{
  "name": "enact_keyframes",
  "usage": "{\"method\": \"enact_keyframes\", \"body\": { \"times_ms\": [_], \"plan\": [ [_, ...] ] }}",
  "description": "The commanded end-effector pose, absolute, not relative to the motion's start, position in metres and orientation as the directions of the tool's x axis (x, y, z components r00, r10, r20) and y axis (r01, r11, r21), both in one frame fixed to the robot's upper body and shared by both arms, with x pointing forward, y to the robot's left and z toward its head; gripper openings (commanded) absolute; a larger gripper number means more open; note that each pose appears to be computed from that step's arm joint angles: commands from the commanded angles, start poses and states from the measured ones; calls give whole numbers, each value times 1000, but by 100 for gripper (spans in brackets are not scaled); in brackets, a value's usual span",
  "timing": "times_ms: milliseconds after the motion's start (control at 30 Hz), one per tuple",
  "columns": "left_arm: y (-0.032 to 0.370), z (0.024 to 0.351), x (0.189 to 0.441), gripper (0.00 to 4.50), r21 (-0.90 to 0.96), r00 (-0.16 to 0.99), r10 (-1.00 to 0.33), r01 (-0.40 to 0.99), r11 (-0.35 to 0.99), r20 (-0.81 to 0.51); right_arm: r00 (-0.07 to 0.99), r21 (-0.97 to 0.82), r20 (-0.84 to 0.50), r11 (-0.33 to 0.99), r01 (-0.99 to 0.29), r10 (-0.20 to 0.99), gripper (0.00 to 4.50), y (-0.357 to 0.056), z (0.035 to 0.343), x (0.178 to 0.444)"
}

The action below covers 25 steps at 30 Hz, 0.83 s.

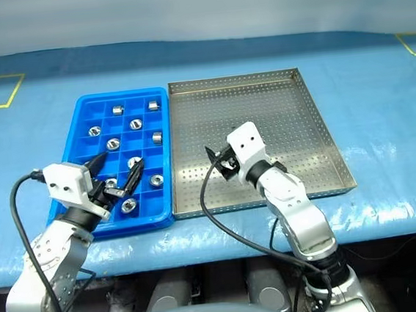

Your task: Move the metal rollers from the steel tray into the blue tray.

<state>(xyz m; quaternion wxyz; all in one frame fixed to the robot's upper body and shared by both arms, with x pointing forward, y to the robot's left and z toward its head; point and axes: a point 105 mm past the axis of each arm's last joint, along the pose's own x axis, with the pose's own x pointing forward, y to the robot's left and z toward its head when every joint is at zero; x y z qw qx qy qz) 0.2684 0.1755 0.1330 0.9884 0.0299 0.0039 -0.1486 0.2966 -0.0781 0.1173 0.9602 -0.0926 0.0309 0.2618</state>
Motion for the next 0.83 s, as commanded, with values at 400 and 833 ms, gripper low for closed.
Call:
{"method": "enact_keyframes", "body": {
  "times_ms": [400, 833],
  "plan": [
    [179, 130, 275, 450, 88, 961, -276, 276, 957, -18, 904, -115, -103, 898, -426, 415, 416, -95, 117, 286],
    [182, 125, 268, 450, 74, 967, -251, 253, 965, -31, 899, -115, -153, 897, -428, 409, 416, -96, 112, 291]
  ]
}}
